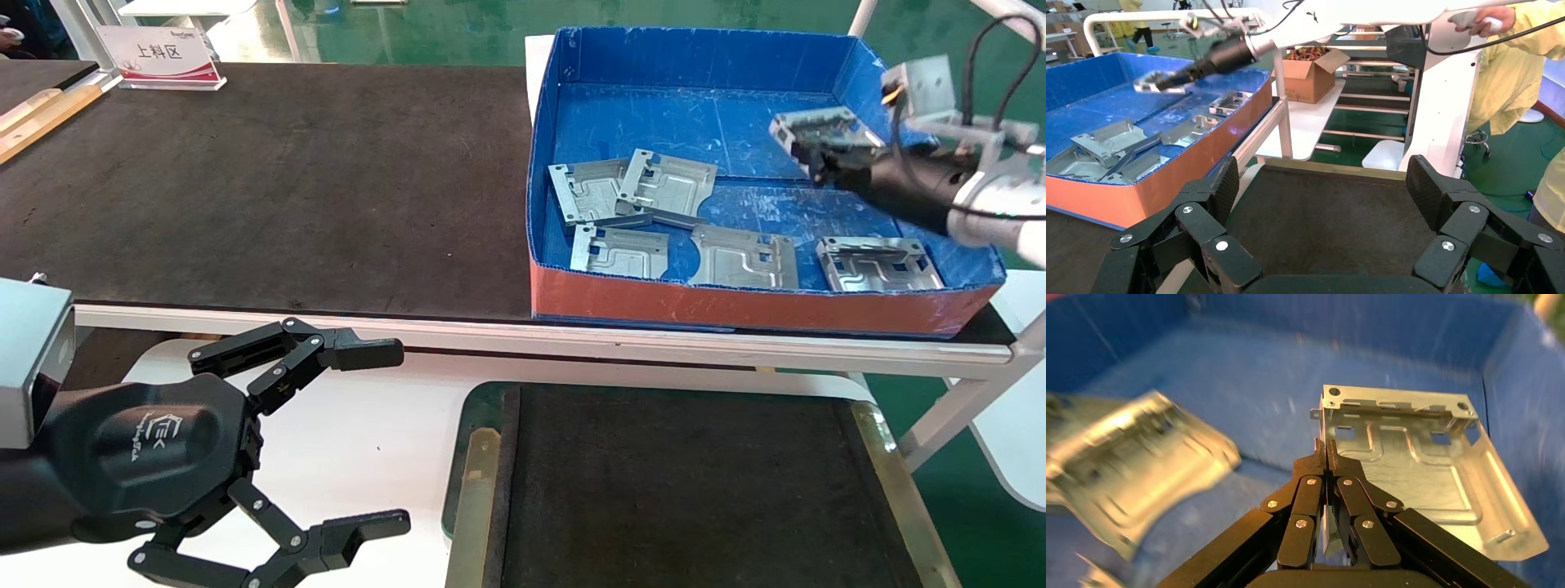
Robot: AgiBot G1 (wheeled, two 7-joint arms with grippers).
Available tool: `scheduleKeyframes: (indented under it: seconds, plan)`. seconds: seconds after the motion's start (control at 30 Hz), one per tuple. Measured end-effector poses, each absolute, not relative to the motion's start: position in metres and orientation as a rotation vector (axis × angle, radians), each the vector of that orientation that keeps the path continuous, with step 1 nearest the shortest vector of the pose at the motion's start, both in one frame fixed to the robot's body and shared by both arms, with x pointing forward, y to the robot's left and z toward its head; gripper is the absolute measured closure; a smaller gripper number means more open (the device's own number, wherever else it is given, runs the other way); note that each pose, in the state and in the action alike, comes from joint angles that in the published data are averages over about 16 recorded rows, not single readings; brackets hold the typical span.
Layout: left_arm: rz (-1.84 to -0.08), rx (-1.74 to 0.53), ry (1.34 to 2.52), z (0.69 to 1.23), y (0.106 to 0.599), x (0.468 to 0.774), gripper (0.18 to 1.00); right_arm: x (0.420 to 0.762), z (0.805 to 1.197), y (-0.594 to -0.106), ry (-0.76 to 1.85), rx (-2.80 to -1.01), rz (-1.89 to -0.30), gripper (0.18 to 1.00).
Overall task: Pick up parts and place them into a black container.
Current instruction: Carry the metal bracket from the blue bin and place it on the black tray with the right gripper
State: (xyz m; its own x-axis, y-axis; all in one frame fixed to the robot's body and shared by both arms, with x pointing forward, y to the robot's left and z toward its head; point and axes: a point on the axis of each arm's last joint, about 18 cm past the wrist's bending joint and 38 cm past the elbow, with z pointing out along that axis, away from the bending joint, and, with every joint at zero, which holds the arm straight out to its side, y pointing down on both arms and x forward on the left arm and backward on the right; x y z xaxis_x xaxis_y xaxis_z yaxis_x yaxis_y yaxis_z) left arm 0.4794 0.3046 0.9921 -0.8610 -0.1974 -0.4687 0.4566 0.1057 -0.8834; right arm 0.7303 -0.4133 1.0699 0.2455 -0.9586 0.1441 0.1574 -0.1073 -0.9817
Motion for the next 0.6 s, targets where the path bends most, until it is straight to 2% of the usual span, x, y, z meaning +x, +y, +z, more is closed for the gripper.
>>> scheduleKeyframes:
  seconds: [0.27,0.6]
  plan:
    - [-1.806,0.252,1.913,0.992,0.305,0.479,0.184,0.697,1.101,-0.400,0.624,-1.350,-1.092,0.988]
    - [-1.806,0.252,1.913,0.992,0.305,0.479,0.184,0.629,1.112,-0.377,0.272,-1.503,-0.906,0.988]
